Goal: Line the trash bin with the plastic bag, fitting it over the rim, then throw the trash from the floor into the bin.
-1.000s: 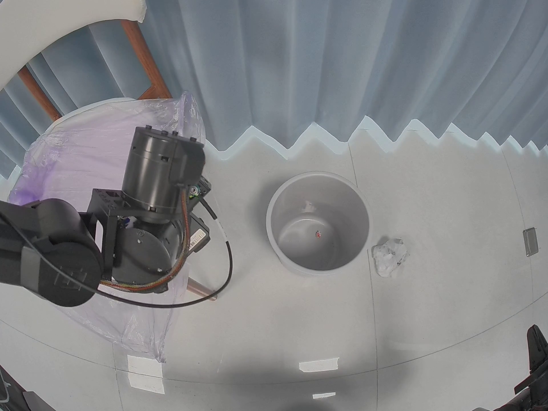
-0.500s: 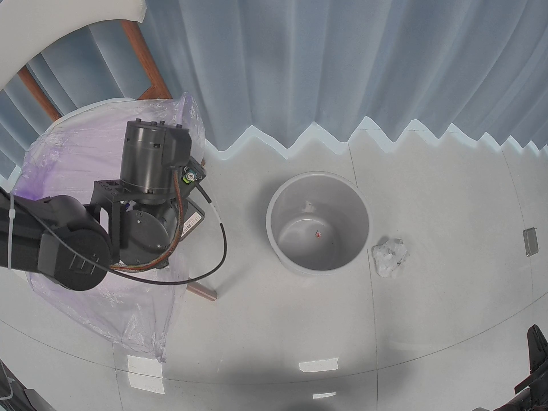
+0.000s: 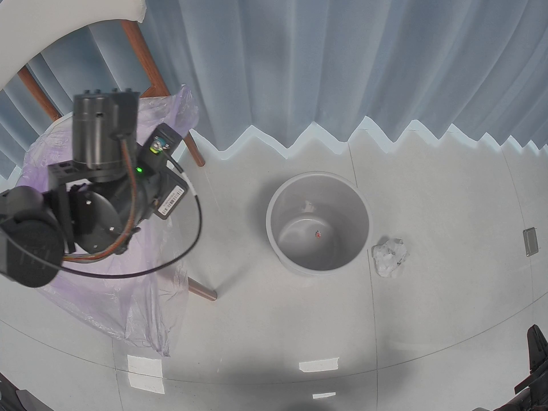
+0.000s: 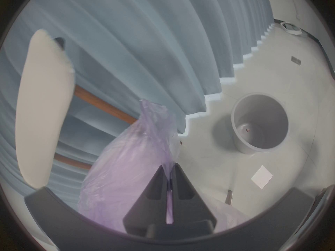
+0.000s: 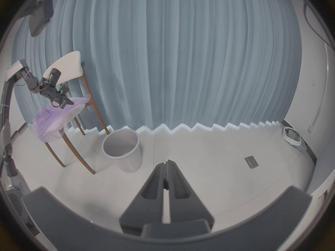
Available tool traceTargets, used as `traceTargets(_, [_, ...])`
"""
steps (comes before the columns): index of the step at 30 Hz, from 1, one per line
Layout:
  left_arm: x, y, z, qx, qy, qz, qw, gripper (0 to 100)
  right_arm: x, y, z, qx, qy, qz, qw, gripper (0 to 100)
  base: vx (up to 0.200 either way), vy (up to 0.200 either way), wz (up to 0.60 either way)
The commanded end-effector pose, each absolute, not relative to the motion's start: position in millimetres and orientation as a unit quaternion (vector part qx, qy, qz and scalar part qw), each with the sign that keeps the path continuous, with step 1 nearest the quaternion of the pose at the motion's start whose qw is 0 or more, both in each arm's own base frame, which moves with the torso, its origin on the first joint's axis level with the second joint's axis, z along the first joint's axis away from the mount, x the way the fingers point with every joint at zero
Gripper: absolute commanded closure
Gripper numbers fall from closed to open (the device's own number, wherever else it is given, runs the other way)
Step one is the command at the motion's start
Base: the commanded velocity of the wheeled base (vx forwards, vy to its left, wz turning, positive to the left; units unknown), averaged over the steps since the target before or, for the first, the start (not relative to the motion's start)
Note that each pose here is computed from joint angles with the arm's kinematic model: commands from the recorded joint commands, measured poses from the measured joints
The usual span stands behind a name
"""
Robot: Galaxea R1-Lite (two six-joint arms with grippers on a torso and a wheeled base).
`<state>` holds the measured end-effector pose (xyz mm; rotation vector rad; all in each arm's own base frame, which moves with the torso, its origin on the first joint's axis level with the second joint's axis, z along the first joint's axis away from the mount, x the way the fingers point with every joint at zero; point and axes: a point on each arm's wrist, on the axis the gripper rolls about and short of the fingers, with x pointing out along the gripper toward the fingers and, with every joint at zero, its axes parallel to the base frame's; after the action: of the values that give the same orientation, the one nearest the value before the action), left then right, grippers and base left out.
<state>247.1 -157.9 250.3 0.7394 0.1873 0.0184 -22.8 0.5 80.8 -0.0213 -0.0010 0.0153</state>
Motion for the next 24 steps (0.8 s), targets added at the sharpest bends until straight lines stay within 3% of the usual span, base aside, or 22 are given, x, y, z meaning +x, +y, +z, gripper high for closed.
traceTargets(1, [195,-119,284,0.306,0.053,0.021,0.95,100,-23,1,75,-0.011,0.0,0.008,1.0,100,0.0,0.0,0.0])
traceTargets(13, [116,-86,306,0.083,0.044,-0.082,0.992,100,-23,1,75,-0.011,0.0,0.008,1.0,100,0.0,0.0,0.0])
traceTargets(19, [111,-90,310,-0.019,0.051,-0.2,0.978,100,-23,1,75,-0.011,0.0,0.008,1.0,100,0.0,0.0,0.0])
traceTargets(24, [110,-96,316,-0.114,0.052,-0.288,0.949,100,-23,1,75,-0.01,0.0,0.008,1.0,100,0.0,0.0,0.0])
